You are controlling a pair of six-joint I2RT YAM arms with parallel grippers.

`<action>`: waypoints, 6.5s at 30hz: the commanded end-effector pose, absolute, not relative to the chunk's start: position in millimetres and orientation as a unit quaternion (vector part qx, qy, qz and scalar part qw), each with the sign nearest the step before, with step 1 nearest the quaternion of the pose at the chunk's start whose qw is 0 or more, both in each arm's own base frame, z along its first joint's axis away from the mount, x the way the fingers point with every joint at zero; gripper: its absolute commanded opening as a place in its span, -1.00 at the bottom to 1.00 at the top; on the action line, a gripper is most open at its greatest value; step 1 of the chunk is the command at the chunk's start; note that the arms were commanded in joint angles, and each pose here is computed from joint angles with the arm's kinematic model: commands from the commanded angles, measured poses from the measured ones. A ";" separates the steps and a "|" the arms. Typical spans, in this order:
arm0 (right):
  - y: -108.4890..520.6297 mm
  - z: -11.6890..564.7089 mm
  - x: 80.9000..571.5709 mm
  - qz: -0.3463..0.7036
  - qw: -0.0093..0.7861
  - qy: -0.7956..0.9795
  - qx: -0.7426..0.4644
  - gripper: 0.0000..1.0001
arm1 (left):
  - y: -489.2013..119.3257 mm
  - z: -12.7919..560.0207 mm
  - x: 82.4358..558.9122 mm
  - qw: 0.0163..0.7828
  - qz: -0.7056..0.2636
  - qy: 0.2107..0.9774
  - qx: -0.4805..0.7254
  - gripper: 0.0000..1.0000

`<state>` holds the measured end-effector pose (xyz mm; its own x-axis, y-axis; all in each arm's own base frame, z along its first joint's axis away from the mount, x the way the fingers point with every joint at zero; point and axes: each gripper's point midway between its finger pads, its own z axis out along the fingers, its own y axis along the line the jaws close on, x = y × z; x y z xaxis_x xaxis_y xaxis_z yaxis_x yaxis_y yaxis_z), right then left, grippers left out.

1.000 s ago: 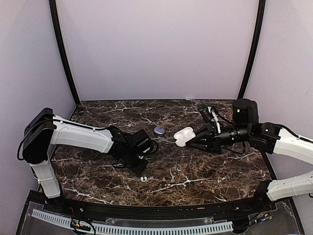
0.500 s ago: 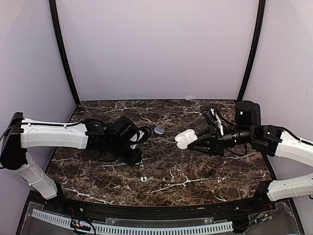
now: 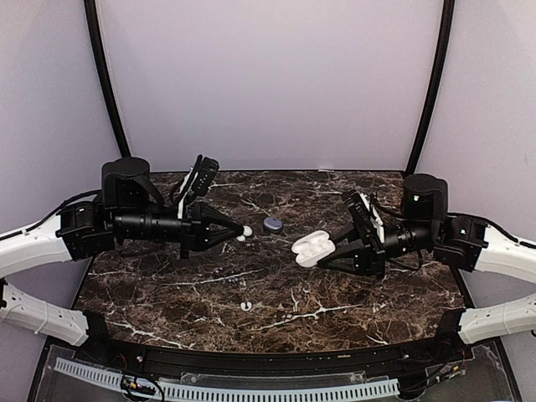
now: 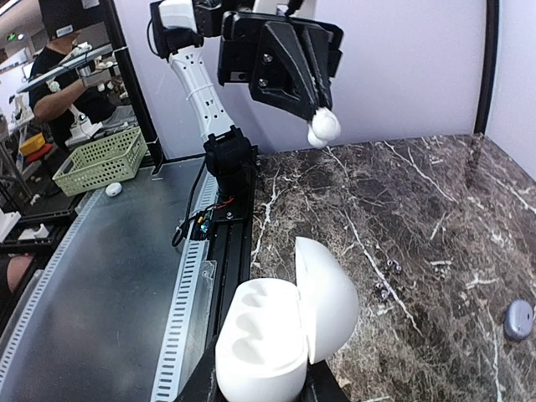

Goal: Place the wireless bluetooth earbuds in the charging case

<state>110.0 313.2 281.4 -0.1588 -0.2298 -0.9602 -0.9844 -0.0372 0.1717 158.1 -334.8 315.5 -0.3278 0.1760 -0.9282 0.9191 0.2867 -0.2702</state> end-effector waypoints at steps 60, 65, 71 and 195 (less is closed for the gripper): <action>343.1 310.5 80.9 0.438 0.446 0.495 -0.603 -0.94 | -411.6 333.7 80.1 0.456 -0.371 0.545 0.598 -0.99; 339.7 314.5 79.7 0.439 0.459 0.487 -0.600 -0.94 | -413.4 330.1 85.0 0.455 -0.363 0.558 0.591 -0.97; 338.4 317.8 80.4 0.436 0.469 0.482 -0.598 -0.95 | -416.5 329.3 91.1 0.454 -0.358 0.574 0.580 -0.97; 332.1 296.5 84.8 0.474 0.436 0.493 -0.585 -0.97 | -422.1 318.3 111.0 0.456 -0.347 0.602 0.555 -0.87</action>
<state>86.0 330.1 280.5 0.0328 -0.2020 -0.9788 -0.9916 -0.1292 -0.0066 117.9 -422.4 295.0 0.0133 0.3954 -0.9184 0.9813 0.1713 0.0880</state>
